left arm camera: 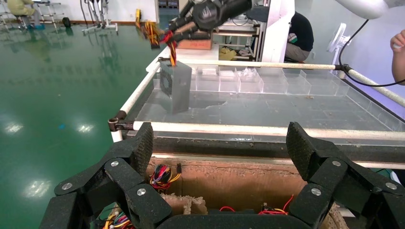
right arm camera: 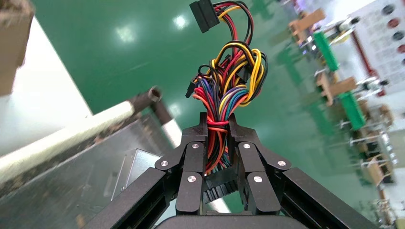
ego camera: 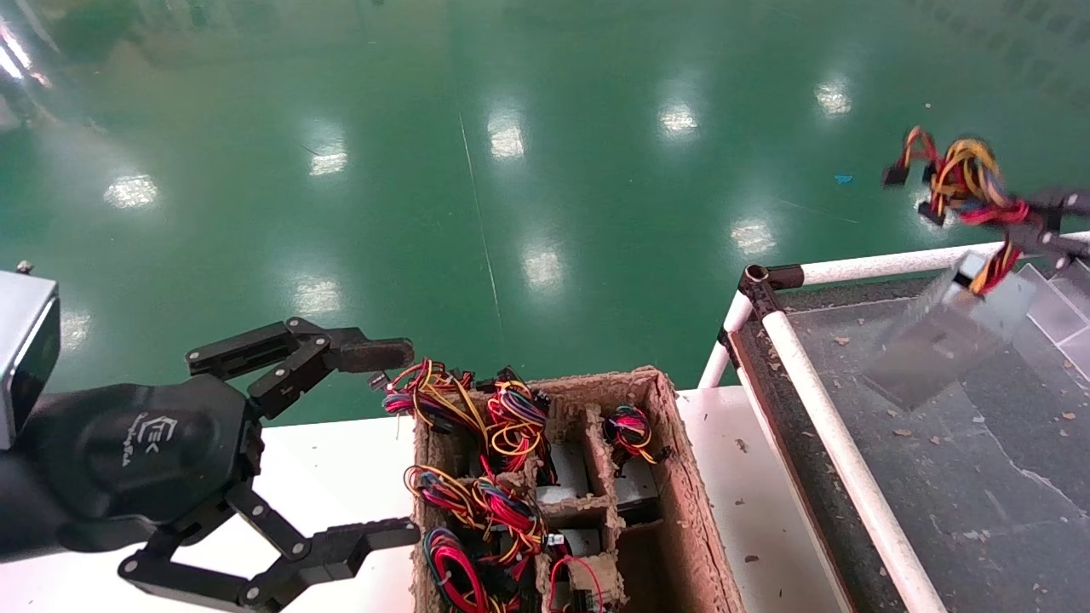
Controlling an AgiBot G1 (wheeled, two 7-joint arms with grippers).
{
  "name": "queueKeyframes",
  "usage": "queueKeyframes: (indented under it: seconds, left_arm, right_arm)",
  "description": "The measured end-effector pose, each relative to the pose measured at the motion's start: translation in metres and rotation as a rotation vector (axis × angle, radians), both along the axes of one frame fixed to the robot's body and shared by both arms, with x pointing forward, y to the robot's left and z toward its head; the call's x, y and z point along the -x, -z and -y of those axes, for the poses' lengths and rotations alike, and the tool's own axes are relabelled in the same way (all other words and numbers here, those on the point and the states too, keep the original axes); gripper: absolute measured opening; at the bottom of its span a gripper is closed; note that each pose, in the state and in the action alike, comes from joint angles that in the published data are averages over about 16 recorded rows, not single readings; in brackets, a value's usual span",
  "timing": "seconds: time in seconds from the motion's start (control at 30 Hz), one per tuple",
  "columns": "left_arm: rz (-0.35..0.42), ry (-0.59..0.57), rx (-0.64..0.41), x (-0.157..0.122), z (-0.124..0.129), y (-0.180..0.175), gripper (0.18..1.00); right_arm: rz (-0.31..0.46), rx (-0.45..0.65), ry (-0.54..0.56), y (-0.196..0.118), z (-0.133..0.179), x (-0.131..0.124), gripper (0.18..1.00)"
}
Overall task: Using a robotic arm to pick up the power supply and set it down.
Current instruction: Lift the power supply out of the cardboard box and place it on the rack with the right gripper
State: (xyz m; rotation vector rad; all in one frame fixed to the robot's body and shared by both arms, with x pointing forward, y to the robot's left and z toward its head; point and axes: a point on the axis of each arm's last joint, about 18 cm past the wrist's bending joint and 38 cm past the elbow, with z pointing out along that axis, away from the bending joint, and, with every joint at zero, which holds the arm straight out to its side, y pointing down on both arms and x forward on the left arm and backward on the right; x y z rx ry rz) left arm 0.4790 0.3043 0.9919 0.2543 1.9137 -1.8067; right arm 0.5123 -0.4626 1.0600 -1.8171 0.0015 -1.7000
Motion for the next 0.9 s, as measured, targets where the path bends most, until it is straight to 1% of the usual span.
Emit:
queueKeyframes:
  seconds: [0.2, 0.37, 0.57, 0.9]
  left_arm:
    - [0.000, 0.000, 0.000, 0.000, 0.000, 0.000, 1.001]
    - [0.000, 0.000, 0.000, 0.000, 0.000, 0.000, 1.001]
    - [0.000, 0.000, 0.000, 0.000, 0.000, 0.000, 1.001]
    - [0.000, 0.000, 0.000, 0.000, 0.000, 0.000, 1.001]
  right_arm:
    - [-0.037, 0.002, 0.001, 0.017, -0.003, -0.013, 0.262]
    - [-0.047, -0.001, -0.016, 0.022, -0.012, -0.026, 0.262]
    - [-0.039, 0.004, -0.033, 0.019, -0.026, -0.045, 0.262]
    - [-0.028, 0.007, -0.040, 0.003, -0.047, -0.080, 0.262]
